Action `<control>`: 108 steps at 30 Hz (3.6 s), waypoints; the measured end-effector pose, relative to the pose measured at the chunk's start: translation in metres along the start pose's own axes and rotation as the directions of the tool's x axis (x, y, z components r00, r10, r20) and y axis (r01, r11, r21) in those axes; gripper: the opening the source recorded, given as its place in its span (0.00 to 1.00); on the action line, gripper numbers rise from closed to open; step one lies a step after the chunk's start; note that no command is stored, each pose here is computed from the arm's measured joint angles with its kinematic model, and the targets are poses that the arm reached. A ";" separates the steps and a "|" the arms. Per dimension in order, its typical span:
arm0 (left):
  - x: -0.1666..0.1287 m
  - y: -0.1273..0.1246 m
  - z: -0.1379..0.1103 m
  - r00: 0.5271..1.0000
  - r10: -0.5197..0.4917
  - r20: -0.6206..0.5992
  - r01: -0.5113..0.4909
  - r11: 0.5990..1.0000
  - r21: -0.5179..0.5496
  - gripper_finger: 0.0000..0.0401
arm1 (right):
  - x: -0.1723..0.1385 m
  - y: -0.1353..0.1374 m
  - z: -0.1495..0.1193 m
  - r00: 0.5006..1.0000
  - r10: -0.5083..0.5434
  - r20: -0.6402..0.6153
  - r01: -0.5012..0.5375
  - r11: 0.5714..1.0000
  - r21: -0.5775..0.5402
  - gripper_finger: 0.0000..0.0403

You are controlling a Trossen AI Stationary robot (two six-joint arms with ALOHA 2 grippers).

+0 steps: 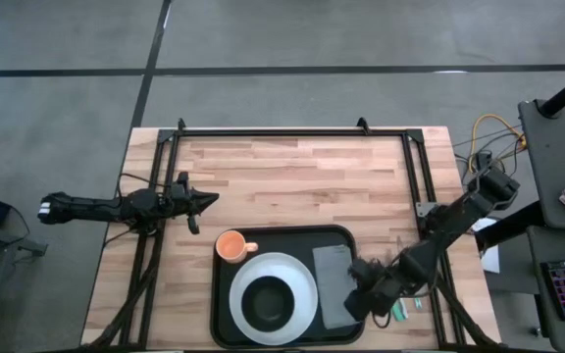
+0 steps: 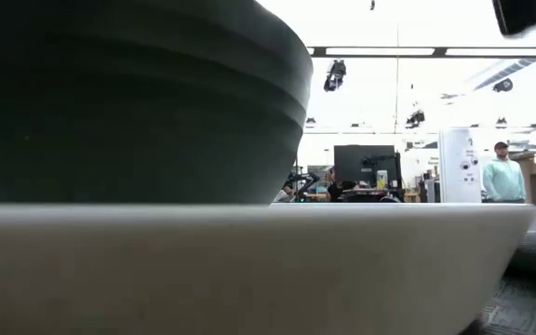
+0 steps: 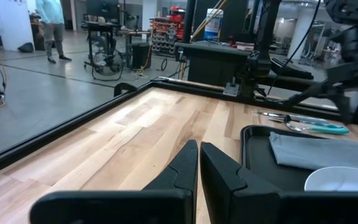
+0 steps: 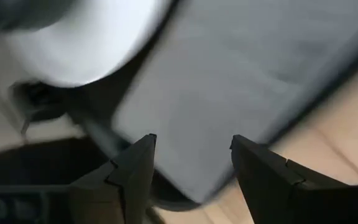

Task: Set up tray
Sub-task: Adjust the gray napkin on the black tray, then put the green spoon on top of the gray napkin on the black tray

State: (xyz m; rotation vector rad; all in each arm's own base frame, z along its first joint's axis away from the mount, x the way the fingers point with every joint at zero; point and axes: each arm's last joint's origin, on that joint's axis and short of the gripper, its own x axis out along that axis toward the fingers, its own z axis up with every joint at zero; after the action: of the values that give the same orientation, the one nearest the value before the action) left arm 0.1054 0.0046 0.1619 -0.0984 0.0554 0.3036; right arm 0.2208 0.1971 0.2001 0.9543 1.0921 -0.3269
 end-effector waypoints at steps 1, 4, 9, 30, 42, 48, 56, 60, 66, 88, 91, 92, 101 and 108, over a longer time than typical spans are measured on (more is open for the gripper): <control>0.000 0.000 0.000 1.000 0.000 0.000 0.000 1.000 0.000 0.00 | 0.002 0.006 -0.001 1.000 0.027 -0.001 -0.027 0.998 -0.065 0.49; 0.000 0.000 0.000 1.000 0.000 0.000 0.000 1.000 0.000 0.00 | 0.013 0.020 -0.004 1.000 0.026 -0.003 -0.026 0.961 -0.276 0.46; 0.000 0.000 0.000 1.000 0.000 0.000 0.000 1.000 0.000 0.00 | 0.035 0.040 -0.014 1.000 0.003 -0.025 -0.017 0.829 -0.559 0.42; 0.000 0.000 0.001 1.000 -0.001 0.001 0.001 1.000 -0.001 0.00 | 0.089 0.069 -0.043 0.951 -0.309 -0.004 0.170 0.534 -0.828 0.41; 0.000 0.000 0.001 1.000 0.000 0.001 0.000 1.000 -0.001 0.00 | 0.089 0.074 -0.041 0.961 -0.278 -0.002 0.176 0.615 -0.768 0.15; 0.000 0.000 0.000 1.000 0.000 0.001 0.000 1.000 -0.001 0.00 | 0.090 0.075 -0.036 0.964 -0.260 0.055 0.218 0.654 -0.725 0.08; 0.000 0.000 0.000 1.000 -0.001 0.001 0.001 1.000 -0.001 0.00 | 0.093 0.072 -0.035 0.963 -0.266 0.049 0.216 0.646 -0.732 0.11; 0.000 0.000 0.000 1.000 -0.001 0.001 0.001 1.000 -0.001 0.00 | 0.093 0.072 -0.036 0.963 -0.269 0.023 0.196 0.640 -0.743 0.18; 0.000 0.000 0.000 1.000 0.000 0.001 0.000 1.000 -0.001 0.00 | 0.087 0.081 -0.036 0.968 -0.249 -0.001 0.161 0.628 -0.761 0.35; 0.000 0.000 0.000 1.000 -0.001 0.001 0.001 1.000 -0.001 0.00 | -0.027 0.036 0.019 0.934 -0.150 0.325 0.298 0.830 -0.472 0.42; 0.000 0.000 0.000 1.000 -0.001 0.002 0.001 1.000 -0.001 0.00 | -0.030 0.006 0.018 0.937 -0.107 0.334 0.220 0.921 -0.321 0.40; 0.000 0.000 0.000 1.000 0.000 0.002 0.000 1.000 -0.001 0.00 | -0.030 -0.003 0.016 0.940 -0.077 0.331 0.178 0.941 -0.287 0.40; 0.000 0.000 0.000 1.000 0.000 0.001 0.000 1.000 -0.001 0.00 | -0.027 -0.063 0.000 0.988 -0.058 0.142 0.057 0.998 0.014 0.41; 0.000 0.000 0.000 1.000 0.000 0.001 0.000 1.000 -0.001 0.00 | -0.017 -0.073 -0.008 0.992 -0.126 -0.017 0.127 0.989 0.071 0.56</control>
State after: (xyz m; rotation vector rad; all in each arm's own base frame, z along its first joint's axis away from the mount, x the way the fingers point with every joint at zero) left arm 0.1054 0.0046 0.1622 -0.0992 0.0542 0.3037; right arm 0.1609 0.1580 0.1779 0.9540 1.1618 -0.4678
